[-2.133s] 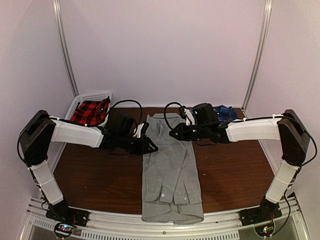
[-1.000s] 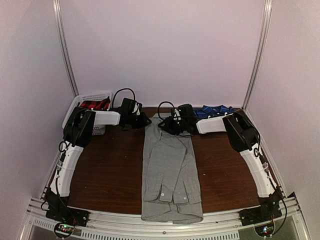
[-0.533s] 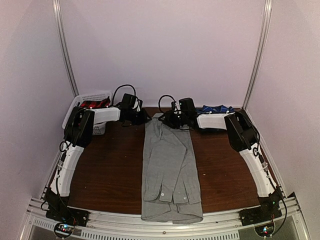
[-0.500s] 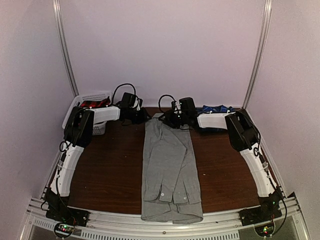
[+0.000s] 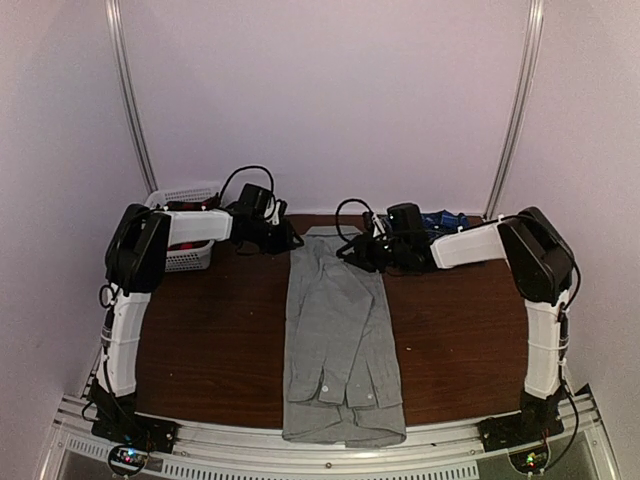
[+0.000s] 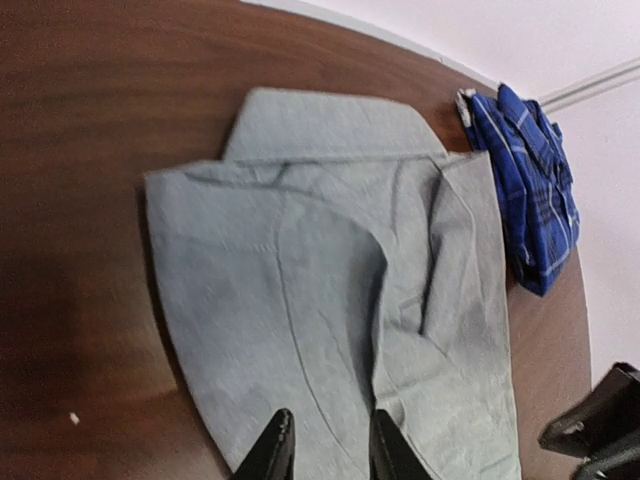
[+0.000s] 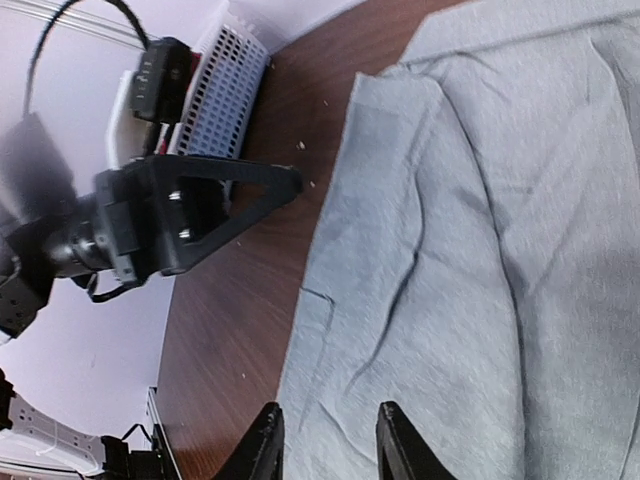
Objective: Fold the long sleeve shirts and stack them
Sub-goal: Adjust the sleeve of the rectangle-folded shirt.
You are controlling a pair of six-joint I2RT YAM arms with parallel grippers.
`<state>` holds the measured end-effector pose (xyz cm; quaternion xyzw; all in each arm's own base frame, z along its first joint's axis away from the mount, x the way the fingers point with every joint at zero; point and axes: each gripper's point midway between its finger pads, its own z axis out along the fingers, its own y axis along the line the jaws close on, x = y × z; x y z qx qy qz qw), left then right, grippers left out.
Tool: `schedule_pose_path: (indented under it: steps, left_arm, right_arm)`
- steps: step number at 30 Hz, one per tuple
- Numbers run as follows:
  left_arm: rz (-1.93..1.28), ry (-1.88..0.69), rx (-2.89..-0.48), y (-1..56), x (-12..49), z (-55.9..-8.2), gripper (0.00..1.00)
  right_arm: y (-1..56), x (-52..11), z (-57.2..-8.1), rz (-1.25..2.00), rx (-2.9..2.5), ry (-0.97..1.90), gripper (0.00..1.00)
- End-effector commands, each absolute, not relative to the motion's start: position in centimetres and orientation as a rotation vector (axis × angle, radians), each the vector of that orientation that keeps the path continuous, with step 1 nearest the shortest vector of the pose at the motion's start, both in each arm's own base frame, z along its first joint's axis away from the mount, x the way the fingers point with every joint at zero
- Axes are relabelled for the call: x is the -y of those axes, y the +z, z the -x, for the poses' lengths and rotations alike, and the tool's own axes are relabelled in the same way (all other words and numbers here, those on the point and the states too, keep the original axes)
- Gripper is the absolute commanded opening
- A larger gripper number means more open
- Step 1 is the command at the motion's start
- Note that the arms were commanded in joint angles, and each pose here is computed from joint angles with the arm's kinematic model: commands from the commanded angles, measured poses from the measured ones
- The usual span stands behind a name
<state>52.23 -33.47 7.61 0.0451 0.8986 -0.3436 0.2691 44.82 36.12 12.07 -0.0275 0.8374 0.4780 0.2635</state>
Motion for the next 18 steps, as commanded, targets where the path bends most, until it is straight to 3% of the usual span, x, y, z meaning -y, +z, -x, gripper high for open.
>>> schedule_pose_path:
  steps: [1,9,18]
  left_arm:
    - [-0.214,-1.023,-2.369,10.5,35.9,-48.1,0.27]
    - [-0.287,-1.111,-2.397,11.3,36.9,-42.3,0.27]
    - [-0.363,-1.226,-2.421,8.8,40.6,-40.1,0.28]
  right_arm:
    - [10.0,-35.6,-42.6,0.094,-2.279,1.314,0.31]
    - [5.7,-34.2,-40.7,0.046,-2.362,1.284,0.29]
    - [7.6,-33.2,-40.3,0.041,-2.326,1.237,0.29]
